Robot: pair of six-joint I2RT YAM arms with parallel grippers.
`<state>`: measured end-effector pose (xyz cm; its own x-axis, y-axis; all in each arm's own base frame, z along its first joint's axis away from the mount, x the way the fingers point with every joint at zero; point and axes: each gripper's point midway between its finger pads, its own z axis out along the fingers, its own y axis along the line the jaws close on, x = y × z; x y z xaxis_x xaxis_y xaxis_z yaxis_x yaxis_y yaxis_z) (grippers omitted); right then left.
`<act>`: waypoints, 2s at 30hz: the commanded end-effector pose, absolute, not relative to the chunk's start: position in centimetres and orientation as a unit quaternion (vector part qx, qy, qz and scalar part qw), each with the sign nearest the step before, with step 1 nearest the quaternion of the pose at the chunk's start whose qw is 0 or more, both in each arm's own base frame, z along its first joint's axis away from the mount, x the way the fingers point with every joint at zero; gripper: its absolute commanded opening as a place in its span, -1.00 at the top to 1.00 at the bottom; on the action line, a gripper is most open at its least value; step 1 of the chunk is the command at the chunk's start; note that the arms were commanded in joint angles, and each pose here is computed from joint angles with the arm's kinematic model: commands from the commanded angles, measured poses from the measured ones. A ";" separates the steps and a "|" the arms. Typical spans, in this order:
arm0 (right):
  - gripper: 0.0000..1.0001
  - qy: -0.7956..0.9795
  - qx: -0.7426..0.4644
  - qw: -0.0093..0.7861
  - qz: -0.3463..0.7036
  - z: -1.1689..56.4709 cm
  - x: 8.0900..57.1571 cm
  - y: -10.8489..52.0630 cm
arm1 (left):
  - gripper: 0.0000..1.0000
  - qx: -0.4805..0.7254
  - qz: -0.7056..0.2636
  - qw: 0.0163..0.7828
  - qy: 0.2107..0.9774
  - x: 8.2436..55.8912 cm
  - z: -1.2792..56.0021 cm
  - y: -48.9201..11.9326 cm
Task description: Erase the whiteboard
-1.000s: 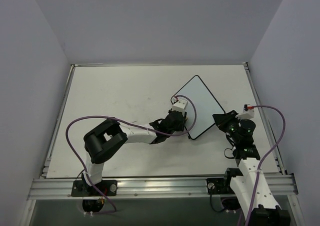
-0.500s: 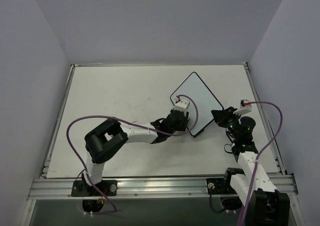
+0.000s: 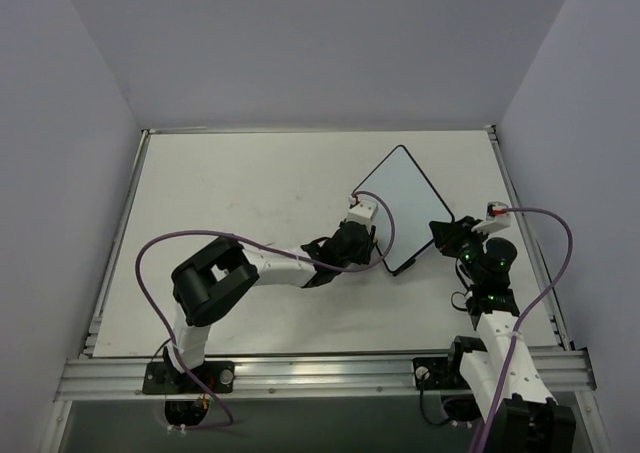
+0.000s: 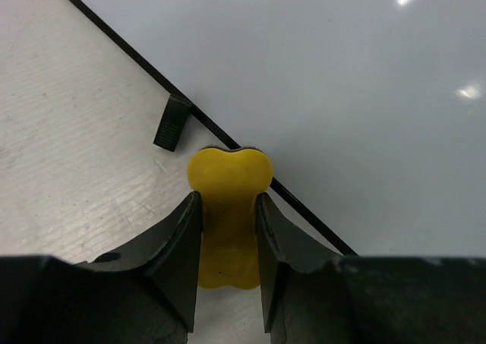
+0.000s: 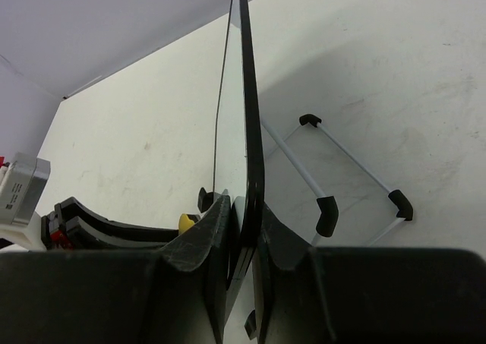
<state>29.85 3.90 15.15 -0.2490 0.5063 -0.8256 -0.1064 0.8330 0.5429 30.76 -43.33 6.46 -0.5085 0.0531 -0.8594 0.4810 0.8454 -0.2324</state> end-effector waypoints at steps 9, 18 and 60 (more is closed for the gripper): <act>1.00 0.732 0.134 0.632 0.217 16.3 30.3 2.1 | 0.95 0.085 -0.198 0.477 0.852 33.3 8.5 -38.9; 1.00 0.730 0.130 0.631 0.227 16.3 30.0 2.5 | 0.95 -0.040 -0.095 0.475 0.874 36.9 9.8 -27.6; 1.00 0.729 0.126 0.629 0.240 15.9 29.9 2.9 | -0.40 -0.110 -0.038 0.492 0.863 39.3 11.7 -19.6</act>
